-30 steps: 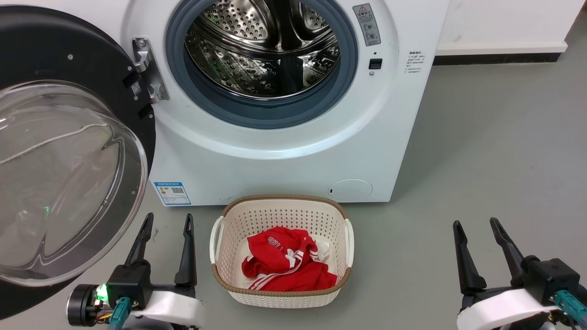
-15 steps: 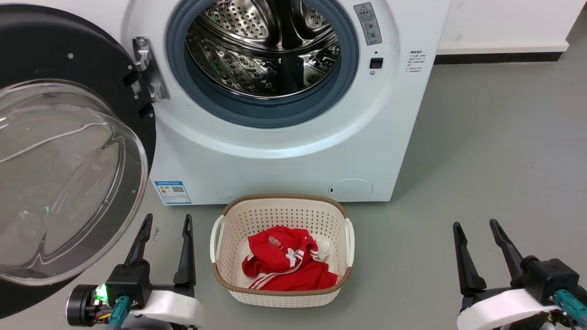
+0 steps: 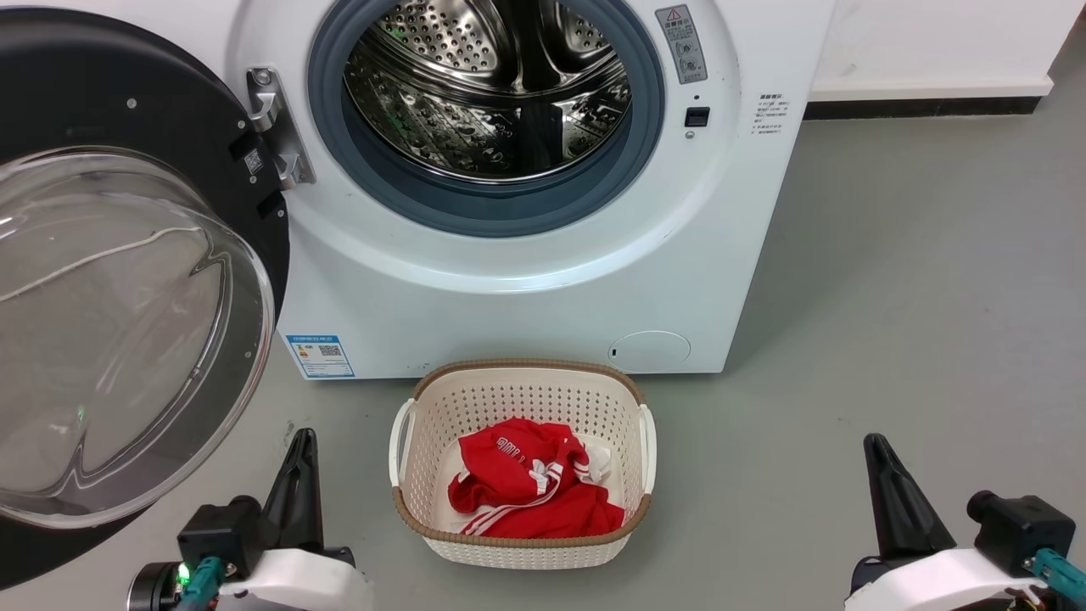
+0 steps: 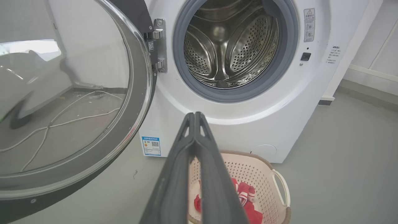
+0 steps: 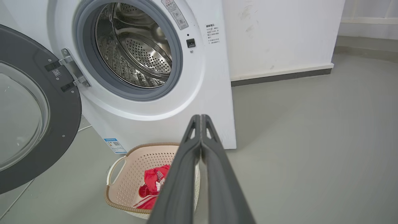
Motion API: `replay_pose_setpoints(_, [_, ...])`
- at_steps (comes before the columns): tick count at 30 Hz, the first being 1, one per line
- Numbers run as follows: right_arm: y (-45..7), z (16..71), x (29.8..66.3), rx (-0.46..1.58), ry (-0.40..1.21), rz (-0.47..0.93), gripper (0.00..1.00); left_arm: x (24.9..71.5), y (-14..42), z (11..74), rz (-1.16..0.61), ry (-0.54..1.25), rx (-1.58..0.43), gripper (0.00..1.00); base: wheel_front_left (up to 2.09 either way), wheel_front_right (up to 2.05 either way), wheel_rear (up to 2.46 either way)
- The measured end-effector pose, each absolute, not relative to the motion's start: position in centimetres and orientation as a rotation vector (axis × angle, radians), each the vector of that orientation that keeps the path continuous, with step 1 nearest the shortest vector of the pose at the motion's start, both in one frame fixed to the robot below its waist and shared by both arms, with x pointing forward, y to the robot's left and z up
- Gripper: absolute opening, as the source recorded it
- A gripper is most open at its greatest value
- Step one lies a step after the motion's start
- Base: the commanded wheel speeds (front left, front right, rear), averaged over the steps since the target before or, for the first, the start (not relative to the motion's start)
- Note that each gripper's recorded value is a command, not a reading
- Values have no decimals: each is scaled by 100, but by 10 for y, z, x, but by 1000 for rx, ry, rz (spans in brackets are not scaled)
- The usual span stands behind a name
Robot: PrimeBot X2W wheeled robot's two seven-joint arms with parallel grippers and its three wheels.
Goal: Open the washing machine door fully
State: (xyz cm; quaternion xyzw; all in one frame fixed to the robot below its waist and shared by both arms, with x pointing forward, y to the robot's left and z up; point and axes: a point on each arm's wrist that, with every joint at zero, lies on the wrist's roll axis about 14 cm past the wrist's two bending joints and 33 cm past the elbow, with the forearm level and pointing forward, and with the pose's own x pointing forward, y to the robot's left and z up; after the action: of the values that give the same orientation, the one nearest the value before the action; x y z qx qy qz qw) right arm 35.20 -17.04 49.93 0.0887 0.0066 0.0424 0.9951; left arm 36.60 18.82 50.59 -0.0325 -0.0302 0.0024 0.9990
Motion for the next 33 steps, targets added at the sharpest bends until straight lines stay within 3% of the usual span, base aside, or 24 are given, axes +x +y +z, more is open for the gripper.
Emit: replay_pose_setpoints(33, [-184,495,364,729,42,17,0,373,199,494,71,19,-663,0,0,0,0])
